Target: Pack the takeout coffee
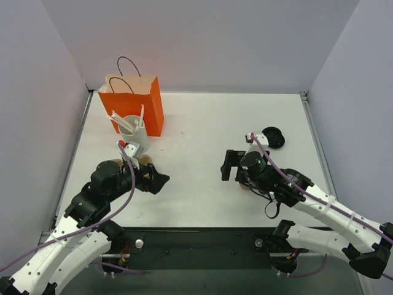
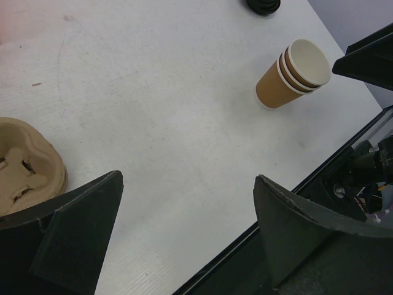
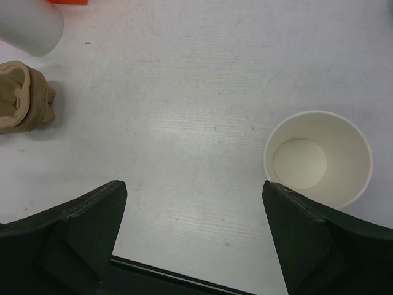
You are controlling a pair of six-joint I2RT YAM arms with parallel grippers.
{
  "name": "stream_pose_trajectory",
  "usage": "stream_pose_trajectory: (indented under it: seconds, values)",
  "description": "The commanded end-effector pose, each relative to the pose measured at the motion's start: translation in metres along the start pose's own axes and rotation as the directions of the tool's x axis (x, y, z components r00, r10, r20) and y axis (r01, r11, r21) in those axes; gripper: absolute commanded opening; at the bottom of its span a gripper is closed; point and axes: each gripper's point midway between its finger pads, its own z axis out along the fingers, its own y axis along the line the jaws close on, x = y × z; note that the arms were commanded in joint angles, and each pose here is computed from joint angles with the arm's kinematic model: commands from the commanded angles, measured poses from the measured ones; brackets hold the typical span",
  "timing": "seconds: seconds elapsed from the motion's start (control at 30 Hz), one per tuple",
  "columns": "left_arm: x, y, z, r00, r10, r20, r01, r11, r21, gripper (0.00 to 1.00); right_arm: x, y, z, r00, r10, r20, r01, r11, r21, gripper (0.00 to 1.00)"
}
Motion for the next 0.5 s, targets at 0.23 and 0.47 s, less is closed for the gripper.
stream_pose_trajectory:
  seconds: [0.23,0.47]
  values:
    - [-0.022,-0.013,-0.006,0.998,0.010,0.064,-0.012,0.999,0.040,0.97,-0.024,-0.018,-0.013,0.997,-0.034,0.063,0.027,0.994,0.105,0.96]
    - [-0.022,-0.011,-0.006,0.998,0.007,0.066,-0.009,0.999,0.033,0.97,-0.058,-0.085,-0.025,0.991,-0.097,0.097,0.049,0.911,0.409,0.70]
